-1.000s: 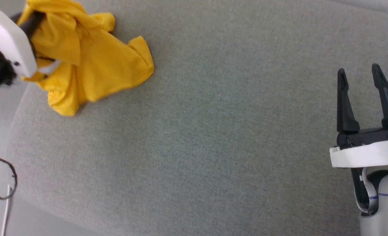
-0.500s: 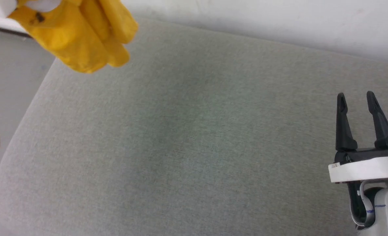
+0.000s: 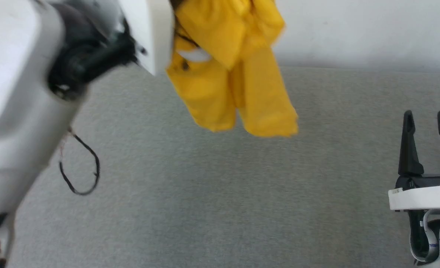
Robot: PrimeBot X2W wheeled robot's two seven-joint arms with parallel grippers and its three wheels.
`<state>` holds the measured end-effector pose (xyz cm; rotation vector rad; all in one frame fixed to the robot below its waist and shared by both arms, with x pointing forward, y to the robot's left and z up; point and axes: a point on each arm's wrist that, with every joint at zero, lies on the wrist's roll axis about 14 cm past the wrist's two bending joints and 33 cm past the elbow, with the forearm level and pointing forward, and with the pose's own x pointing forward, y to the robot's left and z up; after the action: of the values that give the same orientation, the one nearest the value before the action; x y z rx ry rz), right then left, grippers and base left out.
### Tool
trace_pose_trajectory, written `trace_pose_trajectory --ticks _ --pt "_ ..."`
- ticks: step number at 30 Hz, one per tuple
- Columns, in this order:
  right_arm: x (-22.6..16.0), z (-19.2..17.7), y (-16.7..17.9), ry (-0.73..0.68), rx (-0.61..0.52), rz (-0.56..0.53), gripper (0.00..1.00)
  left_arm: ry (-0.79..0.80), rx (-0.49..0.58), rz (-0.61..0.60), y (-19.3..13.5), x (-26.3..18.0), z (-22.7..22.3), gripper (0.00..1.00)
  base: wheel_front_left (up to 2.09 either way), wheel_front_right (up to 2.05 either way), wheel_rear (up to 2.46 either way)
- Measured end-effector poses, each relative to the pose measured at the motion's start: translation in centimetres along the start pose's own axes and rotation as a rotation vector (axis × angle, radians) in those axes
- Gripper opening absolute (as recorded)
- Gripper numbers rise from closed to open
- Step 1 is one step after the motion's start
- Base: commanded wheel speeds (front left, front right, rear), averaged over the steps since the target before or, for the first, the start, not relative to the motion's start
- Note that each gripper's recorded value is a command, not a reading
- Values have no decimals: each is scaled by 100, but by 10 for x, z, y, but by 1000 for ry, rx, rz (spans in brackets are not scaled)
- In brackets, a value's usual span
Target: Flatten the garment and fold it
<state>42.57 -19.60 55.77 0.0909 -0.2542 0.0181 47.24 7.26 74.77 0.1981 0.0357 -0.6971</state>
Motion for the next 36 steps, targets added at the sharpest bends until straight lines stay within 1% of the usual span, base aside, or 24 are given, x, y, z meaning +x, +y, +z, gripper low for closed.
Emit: trace_pose_trajectory --ticks 3,6,8,10,14,18,20,22,23,24,25,26,29,30,31,32,34,36 --pt "-10 9 -20 -15 -18 -55 100 9 -18 -101 -34 18 -14 0 0 0 0" --pt "-21 15 -39 -21 -36 -108 100 0 -77 -197 -68 35 -30 0 0 0 0" --pt "-28 18 -50 -22 -40 -138 100 23 -96 -249 -90 45 -49 0 0 0 0" --pt "-33 20 -58 -22 -42 -162 100 79 -94 -283 -107 53 -79 0 0 0 0" --pt "-42 19 -70 -13 -50 -200 100 224 -123 -309 -129 60 -154 0 0 0 0" --pt "-45 11 -75 15 -56 -213 100 397 -160 -297 -139 55 -235 0 0 0 0" --pt "-45 6 -77 28 -60 -217 100 444 -220 -293 -147 52 -262 0 0 0 0" --pt "-44 2 -76 40 -65 -214 100 474 -266 -300 -160 49 -279 0 0 0 0" --pt "-43 0 -75 45 -66 -210 100 481 -279 -302 -165 48 -284 24 0 0 0" --pt "-42 -2 -73 48 -64 -203 100 476 -291 -297 -168 47 -287 54 0 0 0" --pt "-40 -3 -70 50 -63 -195 100 461 -298 -284 -167 48 -287 95 0 0 0" --pt "-39 -4 -67 51 -62 -187 100 428 -304 -260 -163 51 -284 100 0 0 0" --pt "-35 -5 -58 50 -52 -160 100 299 -331 -168 -144 58 -263 100 0 0 0" --pt "-34 -3 -54 43 -47 -151 100 195 -334 -122 -130 60 -241 100 0 0 0" --pt "-34 -3 -54 43 -47 -151 100 195 -334 -122 -130 60 -241 100 0 0 0" --pt "-35 1 -52 34 -43 -144 100 65 -345 -55 -111 59 -213 100 0 0 0" --pt "-36 5 -50 25 -41 -139 100 -44 -349 33 -87 48 -194 100 0 0 0" --pt "-39 7 -50 23 -40 -139 100 -139 -346 160 -58 29 -184 100 0 0 0"
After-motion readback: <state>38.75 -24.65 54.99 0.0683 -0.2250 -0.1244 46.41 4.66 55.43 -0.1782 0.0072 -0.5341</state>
